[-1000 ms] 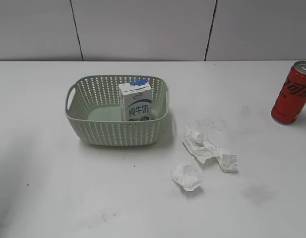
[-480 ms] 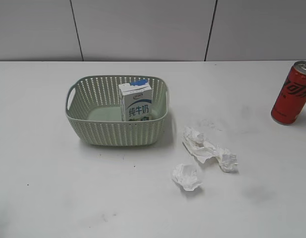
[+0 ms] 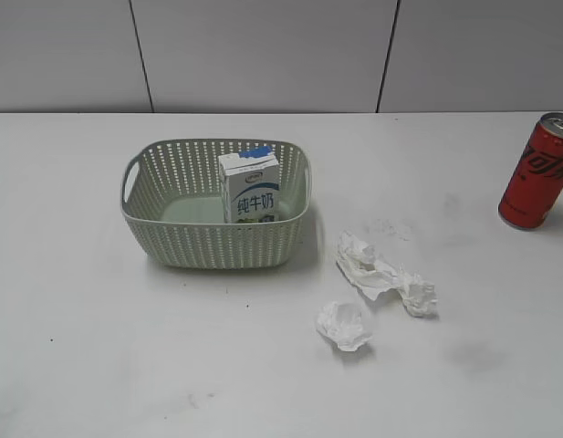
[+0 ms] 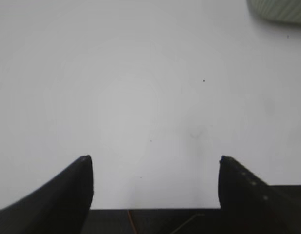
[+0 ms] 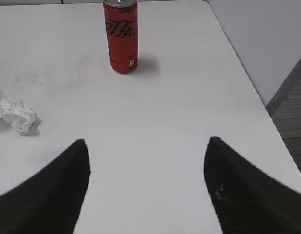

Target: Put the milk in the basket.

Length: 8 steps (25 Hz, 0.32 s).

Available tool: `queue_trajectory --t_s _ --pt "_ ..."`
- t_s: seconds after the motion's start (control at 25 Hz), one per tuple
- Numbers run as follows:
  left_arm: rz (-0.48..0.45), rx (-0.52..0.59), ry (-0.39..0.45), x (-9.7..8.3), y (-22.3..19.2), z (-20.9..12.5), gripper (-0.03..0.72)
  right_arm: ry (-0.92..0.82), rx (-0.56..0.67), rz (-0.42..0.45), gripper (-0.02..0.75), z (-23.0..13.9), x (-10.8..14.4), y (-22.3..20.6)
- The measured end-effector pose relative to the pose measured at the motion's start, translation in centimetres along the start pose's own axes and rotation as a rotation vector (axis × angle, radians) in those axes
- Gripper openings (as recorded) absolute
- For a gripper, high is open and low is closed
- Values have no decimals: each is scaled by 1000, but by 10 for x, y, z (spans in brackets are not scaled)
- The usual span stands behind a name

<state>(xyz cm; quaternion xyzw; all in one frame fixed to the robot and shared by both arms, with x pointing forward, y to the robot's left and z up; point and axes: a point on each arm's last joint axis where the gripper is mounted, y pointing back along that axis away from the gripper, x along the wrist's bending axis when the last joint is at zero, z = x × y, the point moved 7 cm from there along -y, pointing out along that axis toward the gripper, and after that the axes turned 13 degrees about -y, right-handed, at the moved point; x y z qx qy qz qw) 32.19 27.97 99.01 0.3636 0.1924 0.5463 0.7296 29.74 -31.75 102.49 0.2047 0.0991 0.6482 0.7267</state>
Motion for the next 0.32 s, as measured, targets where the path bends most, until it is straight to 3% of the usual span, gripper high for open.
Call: queue_trajectory --t_s 0.32 --pt "36 -173 -10 -6 16 -2 580 0 0 0 583 0 0 0"
